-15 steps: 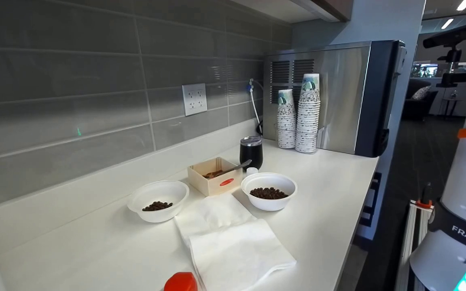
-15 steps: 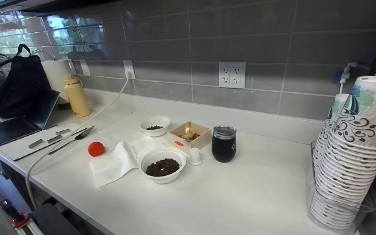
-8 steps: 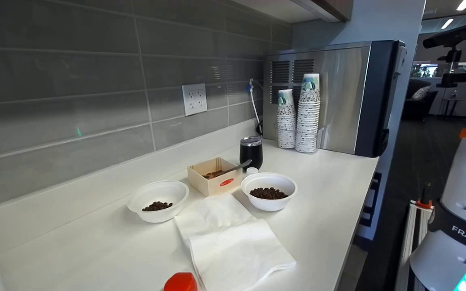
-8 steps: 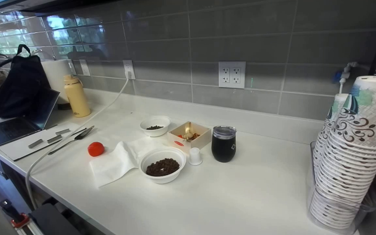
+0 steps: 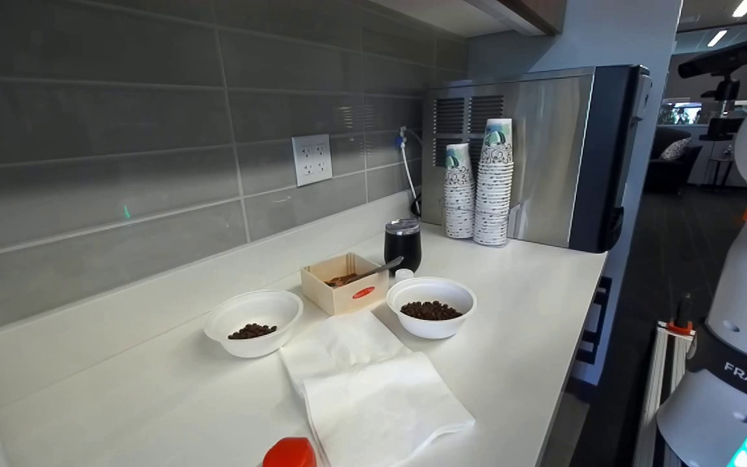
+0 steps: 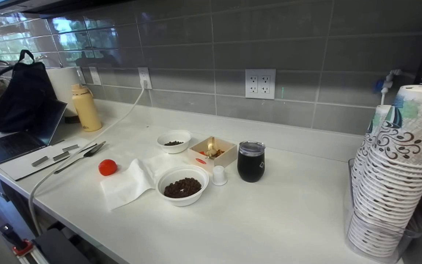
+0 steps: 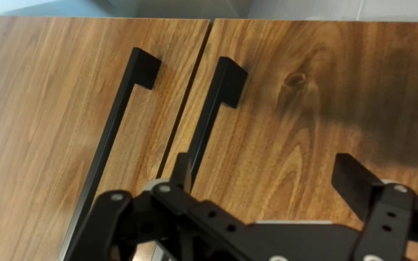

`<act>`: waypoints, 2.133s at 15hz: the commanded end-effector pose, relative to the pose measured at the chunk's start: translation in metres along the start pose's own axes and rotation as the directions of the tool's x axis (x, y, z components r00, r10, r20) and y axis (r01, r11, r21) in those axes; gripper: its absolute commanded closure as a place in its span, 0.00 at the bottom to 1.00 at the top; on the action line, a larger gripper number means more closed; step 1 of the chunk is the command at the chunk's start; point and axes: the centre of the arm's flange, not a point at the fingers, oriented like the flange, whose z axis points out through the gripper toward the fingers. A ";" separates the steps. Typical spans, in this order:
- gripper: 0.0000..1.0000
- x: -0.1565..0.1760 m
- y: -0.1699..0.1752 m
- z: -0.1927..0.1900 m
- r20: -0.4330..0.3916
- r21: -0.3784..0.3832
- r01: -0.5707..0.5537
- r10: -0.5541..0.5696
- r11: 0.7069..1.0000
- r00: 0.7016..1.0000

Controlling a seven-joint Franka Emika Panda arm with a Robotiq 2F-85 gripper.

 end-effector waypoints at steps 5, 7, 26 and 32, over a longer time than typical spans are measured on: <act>0.00 0.024 0.033 0.035 -0.020 -0.121 -0.021 0.019 0.992 1.000; 0.00 0.027 0.044 0.040 -0.019 -0.144 -0.030 0.028 0.989 0.999; 0.00 -0.025 0.092 0.004 -0.020 -0.167 -0.116 0.114 0.979 0.993; 0.00 -0.057 0.121 -0.036 -0.015 -0.224 -0.156 0.156 0.962 0.988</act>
